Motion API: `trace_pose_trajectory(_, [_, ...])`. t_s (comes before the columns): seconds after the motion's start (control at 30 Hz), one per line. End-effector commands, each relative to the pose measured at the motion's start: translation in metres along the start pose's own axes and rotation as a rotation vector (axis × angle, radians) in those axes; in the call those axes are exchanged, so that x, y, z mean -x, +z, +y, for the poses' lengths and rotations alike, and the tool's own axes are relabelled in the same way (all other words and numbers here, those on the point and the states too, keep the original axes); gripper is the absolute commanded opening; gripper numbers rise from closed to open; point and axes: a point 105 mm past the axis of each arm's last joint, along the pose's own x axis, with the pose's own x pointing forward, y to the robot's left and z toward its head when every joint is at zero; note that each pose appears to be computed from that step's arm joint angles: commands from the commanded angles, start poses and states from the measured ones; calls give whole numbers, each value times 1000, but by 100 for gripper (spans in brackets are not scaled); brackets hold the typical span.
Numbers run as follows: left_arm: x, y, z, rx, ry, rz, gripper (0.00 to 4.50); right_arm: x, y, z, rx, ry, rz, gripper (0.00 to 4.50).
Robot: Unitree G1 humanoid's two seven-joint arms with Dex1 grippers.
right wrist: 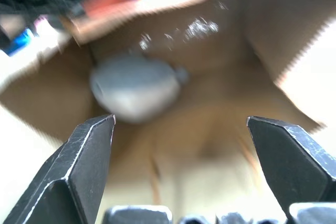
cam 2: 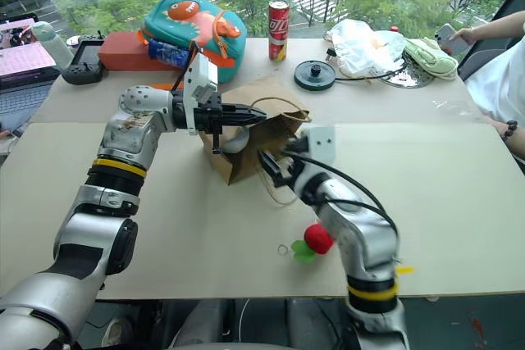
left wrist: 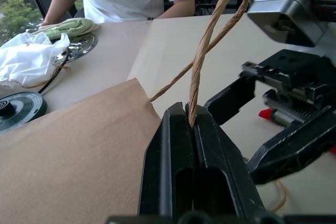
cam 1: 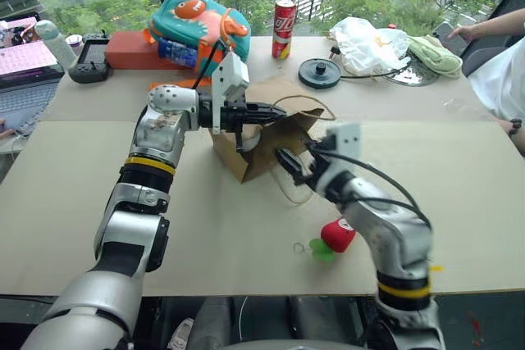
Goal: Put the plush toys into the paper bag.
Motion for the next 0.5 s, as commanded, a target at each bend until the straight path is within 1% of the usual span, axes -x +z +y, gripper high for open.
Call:
trace_pose_trajectory(0.03, [-1,14,1,-47,-1,-35,0,30,12,1,52,-1,-15,445])
trace_pose_trajectory(0.1, [-1,14,2,-46,1,-36,0,48,10,0,71,6,13,445])
trace_pose_trajectory(0.17, [-1,13,1,-42,1,-37,0,76,-6,-6,112,-6,122,445])
trace_pose_trajectory(0.23, [-1,11,1,-38,0,-38,0,92,-14,-6,121,-7,181,445])
trace_pose_trajectory(0.37, [-1,10,0,-35,-3,-39,0,104,-27,0,101,29,251,445])
trace_pose_trajectory(0.5, [-1,9,0,-30,-6,-40,0,110,-43,-3,66,-27,320,445])
